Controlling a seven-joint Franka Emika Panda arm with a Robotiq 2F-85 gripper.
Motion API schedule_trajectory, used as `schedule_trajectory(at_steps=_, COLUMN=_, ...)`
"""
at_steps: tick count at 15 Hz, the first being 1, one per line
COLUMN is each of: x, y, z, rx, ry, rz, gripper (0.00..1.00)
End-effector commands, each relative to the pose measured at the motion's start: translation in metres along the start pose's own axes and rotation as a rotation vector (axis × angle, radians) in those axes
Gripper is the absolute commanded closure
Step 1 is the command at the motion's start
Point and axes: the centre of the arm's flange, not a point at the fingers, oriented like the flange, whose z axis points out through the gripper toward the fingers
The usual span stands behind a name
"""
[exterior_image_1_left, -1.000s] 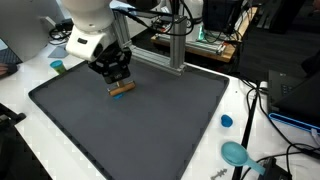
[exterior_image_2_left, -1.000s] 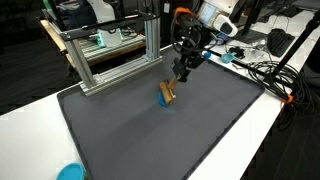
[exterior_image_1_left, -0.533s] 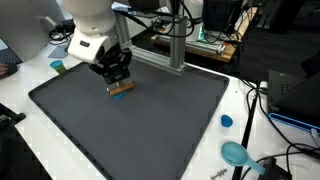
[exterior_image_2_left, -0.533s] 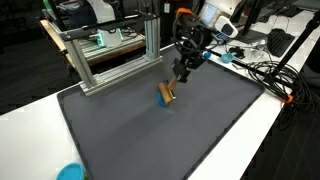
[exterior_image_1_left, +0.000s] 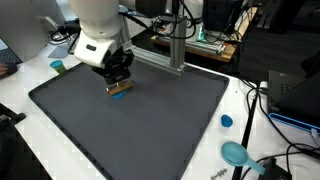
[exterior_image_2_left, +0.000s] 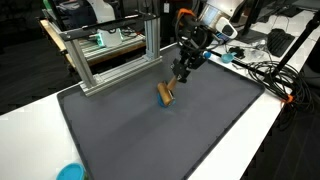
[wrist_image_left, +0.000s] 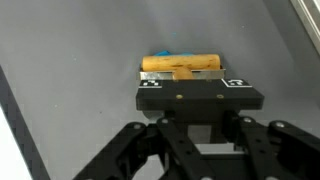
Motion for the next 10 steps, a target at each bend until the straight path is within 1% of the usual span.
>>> schedule_trajectory(at_steps=1, x=0.005, y=0.004, z=0.056, rx=0.006, ry=-0.037, rz=-0.006, gripper=0.78)
schedule_trajectory(at_steps=3, x=0.006, y=0.003, z=0.057, rx=0.004, ry=-0.04, rz=-0.006, gripper=0.78)
schedule_trajectory(at_steps=6, x=0.005, y=0.004, z=0.062, rx=-0.011, ry=-0.067, rz=0.006, gripper=0.78)
schedule_trajectory(at_steps=10, x=0.005, y=0.003, z=0.069, rx=-0.007, ry=-0.085, rz=0.01, gripper=0.78)
